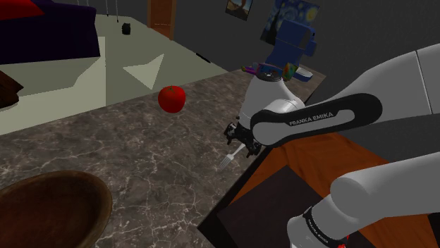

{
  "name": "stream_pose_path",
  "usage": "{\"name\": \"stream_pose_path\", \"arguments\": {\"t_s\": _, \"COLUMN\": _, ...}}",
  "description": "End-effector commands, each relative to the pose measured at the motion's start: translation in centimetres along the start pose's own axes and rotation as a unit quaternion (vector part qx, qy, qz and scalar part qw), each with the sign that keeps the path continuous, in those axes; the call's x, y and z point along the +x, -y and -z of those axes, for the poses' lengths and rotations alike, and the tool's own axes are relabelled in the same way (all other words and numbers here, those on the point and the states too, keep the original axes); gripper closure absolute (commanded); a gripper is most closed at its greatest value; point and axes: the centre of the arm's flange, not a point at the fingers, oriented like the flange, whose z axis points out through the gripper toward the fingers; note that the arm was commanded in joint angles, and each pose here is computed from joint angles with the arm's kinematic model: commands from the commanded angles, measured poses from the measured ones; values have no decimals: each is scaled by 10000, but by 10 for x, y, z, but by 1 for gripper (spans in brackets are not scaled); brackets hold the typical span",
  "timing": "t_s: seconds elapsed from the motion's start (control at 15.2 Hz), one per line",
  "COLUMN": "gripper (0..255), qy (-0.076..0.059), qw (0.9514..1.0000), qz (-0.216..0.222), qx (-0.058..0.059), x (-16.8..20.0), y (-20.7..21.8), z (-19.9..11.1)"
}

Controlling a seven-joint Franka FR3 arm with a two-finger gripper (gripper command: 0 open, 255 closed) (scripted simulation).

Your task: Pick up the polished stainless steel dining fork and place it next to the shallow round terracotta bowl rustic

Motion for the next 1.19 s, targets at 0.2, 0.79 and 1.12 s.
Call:
{"name": "stream_pose_path", "arguments": {"t_s": 0.2, "gripper": 255, "qy": 0, "qw": 10000, "qz": 0, "qx": 0, "x": 0, "y": 0, "z": 0}}
{"name": "stream_pose_path", "arguments": {"t_s": 0.79, "gripper": 255, "qy": 0, "qw": 10000, "qz": 0, "qx": 0, "x": 2, "y": 0, "z": 16}}
{"name": "stream_pose_path", "arguments": {"t_s": 1.12, "gripper": 255, "qy": 0, "qw": 10000, "qz": 0, "qx": 0, "x": 6, "y": 0, "z": 42}}
